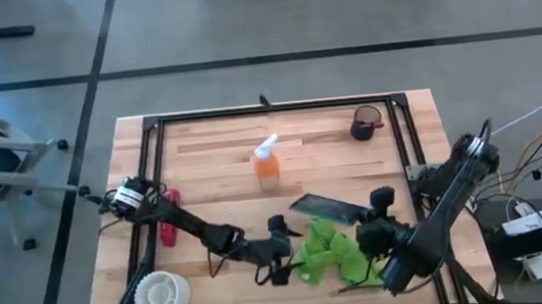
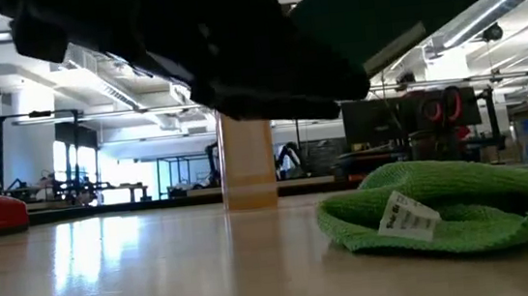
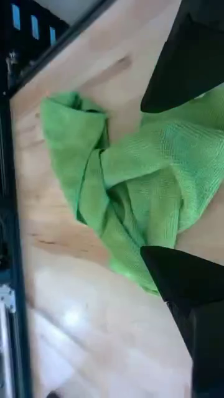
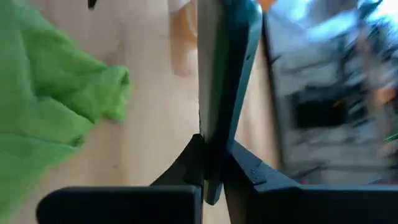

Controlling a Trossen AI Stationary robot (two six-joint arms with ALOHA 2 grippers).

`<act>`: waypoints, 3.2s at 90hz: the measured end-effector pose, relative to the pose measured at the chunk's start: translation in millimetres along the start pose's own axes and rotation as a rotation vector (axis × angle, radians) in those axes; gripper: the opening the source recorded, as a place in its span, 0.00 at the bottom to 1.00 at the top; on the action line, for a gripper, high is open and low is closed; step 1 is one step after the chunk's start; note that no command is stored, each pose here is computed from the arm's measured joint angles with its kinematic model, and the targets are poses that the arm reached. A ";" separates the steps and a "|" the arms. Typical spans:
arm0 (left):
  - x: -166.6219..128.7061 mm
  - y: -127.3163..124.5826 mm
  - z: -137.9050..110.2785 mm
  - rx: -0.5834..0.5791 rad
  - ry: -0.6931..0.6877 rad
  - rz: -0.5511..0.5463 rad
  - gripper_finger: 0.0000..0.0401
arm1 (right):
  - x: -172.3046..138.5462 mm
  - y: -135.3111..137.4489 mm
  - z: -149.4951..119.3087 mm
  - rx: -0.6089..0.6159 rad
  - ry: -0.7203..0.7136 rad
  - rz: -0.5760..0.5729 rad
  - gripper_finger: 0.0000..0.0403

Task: Apply microfiber cloth
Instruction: Wipe the front and back of the blue cellphone with the green microfiber cloth

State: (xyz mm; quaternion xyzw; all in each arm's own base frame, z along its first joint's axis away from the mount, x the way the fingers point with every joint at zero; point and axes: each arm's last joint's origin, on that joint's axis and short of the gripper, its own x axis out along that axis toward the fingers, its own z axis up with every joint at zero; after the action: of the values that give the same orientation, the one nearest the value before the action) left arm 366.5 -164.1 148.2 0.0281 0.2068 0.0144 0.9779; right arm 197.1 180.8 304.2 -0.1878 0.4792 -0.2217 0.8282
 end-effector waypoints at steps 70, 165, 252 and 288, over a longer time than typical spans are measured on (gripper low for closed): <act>-26.6 -11.2 5.4 0.179 0.069 0.102 0.87 | 9.2 7.7 -36.5 0.837 0.069 0.818 0.02; -37.0 -14.2 13.9 0.134 0.053 0.084 0.87 | 122.7 27.0 -150.6 1.378 0.042 1.250 0.03; -34.7 -12.3 11.3 0.087 0.069 0.071 0.87 | 125.1 43.0 -142.8 1.338 0.296 1.155 0.41; -9.8 -8.1 -7.5 0.067 0.068 0.084 0.87 | 88.8 16.3 -120.0 1.108 0.416 0.828 0.43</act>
State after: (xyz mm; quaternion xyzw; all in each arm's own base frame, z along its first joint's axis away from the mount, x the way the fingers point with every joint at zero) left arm 354.7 -172.2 144.8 0.0689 0.2390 0.0496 0.9673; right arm 134.1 133.9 176.1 0.5029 0.4761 -0.1311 0.7094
